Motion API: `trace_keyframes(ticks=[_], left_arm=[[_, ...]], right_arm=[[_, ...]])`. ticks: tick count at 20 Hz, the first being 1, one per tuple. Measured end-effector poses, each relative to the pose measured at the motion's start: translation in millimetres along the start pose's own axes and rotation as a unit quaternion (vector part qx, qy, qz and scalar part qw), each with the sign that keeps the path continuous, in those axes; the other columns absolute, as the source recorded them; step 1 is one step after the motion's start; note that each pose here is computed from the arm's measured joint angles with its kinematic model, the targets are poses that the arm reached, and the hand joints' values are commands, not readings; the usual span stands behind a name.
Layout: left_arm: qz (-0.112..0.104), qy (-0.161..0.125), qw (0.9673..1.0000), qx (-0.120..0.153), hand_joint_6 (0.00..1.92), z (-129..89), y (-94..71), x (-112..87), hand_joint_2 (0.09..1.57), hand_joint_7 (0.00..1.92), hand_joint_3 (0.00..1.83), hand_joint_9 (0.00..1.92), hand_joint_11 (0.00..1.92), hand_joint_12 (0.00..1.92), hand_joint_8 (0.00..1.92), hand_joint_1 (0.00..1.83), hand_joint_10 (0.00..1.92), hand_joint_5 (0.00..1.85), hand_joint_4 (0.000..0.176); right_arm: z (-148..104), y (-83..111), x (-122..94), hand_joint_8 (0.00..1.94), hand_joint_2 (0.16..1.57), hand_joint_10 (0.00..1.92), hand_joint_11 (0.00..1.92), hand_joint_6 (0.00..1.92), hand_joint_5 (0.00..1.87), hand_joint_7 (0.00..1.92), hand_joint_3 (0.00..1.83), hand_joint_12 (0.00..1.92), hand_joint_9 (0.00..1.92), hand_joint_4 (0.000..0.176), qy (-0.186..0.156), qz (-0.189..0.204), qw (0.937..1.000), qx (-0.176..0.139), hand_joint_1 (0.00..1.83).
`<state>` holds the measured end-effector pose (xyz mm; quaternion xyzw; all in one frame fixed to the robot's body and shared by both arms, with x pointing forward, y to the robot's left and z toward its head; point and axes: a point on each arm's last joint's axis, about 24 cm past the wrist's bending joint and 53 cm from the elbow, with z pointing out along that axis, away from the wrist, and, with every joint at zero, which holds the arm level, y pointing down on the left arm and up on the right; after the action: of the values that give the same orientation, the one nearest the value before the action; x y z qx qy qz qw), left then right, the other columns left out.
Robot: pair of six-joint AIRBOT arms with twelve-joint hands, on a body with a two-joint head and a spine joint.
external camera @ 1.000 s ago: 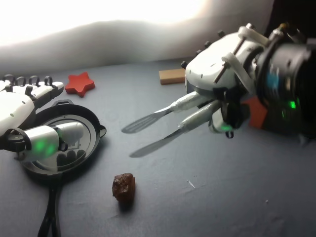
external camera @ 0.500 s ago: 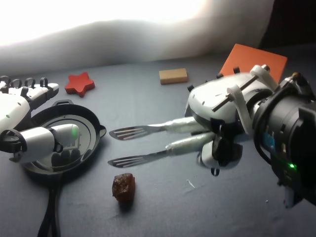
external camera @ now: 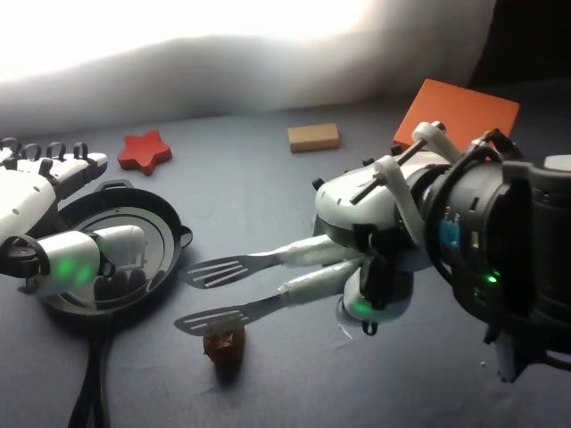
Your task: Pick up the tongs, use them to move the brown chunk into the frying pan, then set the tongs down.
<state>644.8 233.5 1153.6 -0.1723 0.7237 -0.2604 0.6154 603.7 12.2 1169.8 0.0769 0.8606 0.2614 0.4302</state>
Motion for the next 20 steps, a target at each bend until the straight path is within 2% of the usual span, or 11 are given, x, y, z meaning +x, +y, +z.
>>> trace_keyframes(ticks=[4, 6, 7, 10, 12, 15, 17, 20], left_arm=[[-0.001, 0.001, 1.0000, 0.002, 0.00, 0, -1.2, 1.0, 1.26, 0.21, 0.00, 0.24, 0.00, 0.83, 0.00, 0.00, 0.00, 0.14, 0.025], [-0.001, 0.001, 1.0000, 0.002, 0.01, 0, -1.1, 0.7, 1.26, 0.23, 0.00, 0.26, 0.00, 0.83, 0.01, 0.00, 0.01, 0.17, 0.017], [-0.001, 0.001, 1.0000, 0.001, 0.01, 0, -0.8, 0.7, 1.26, 0.22, 0.00, 0.25, 0.00, 0.83, 0.00, 0.00, 0.00, 0.16, 0.025], [-0.004, 0.001, 1.0000, 0.001, 0.01, 0, -0.3, 0.6, 1.27, 0.22, 0.00, 0.25, 0.00, 0.83, 0.00, 0.00, 0.01, 0.16, 0.028], [-0.006, 0.002, 1.0000, 0.001, 0.00, 0, -0.1, 1.2, 1.27, 0.20, 0.00, 0.23, 0.00, 0.77, 0.00, 0.00, 0.00, 0.15, 0.031], [-0.008, 0.005, 1.0000, -0.002, 0.00, -1, 2.5, 3.7, 1.27, 0.22, 0.00, 0.25, 0.00, 0.82, 0.00, 0.00, 0.01, 0.16, 0.026], [-0.009, 0.005, 0.9999, -0.003, 0.00, -1, 2.8, 3.4, 1.26, 0.22, 0.00, 0.25, 0.00, 0.82, 0.00, 0.00, 0.00, 0.16, 0.032], [-0.009, 0.005, 0.9999, -0.002, 0.00, -1, 2.5, 3.5, 1.26, 0.21, 0.00, 0.24, 0.00, 0.76, 0.00, 0.00, 0.00, 0.14, 0.033]], right_arm=[[8, -3.6, -4, 0.00, 1.23, 0.75, 0.20, 0.51, 0.70, 0.93, 0.00, 1.63, 0.56, 0.000, -0.008, -0.006, 0.9999, 0.005, 1.02], [14, -9.4, -2, 0.01, 1.19, 0.76, 0.21, 0.51, 0.71, 0.94, 0.00, 1.62, 0.57, 0.000, -0.006, -0.005, 0.9999, 0.013, 1.07], [16, -12.9, 0, 0.00, 1.19, 0.76, 0.20, 0.51, 0.71, 0.93, 0.00, 1.64, 0.56, 0.000, -0.002, -0.004, 0.9998, 0.018, 1.06], [23, -21.5, 4, 0.01, 1.20, 0.77, 0.20, 0.51, 0.71, 0.94, 0.00, 1.64, 0.57, 0.000, 0.005, 0.004, 0.9995, 0.031, 1.04], [23, -19.6, 5, 0.00, 1.20, 0.77, 0.17, 0.51, 0.69, 0.93, 0.00, 1.64, 0.55, 0.000, 0.007, 0.002, 0.9996, 0.029, 1.04], [23, -15.0, 15, 0.01, 1.18, 0.78, 0.18, 0.52, 0.70, 0.95, 0.00, 1.64, 0.57, 0.000, 0.022, 0.006, 0.9995, 0.024, 1.06], [24, -14.5, 20, 0.01, 1.19, 0.79, 0.16, 0.53, 0.69, 0.94, 0.00, 1.66, 0.55, 0.000, 0.027, 0.004, 0.9994, 0.021, 1.05], [28, -17.9, 24, 0.01, 1.19, 0.78, 0.18, 0.52, 0.68, 0.95, 0.00, 1.64, 0.57, 0.000, 0.031, 0.003, 0.9992, 0.025, 1.04]])
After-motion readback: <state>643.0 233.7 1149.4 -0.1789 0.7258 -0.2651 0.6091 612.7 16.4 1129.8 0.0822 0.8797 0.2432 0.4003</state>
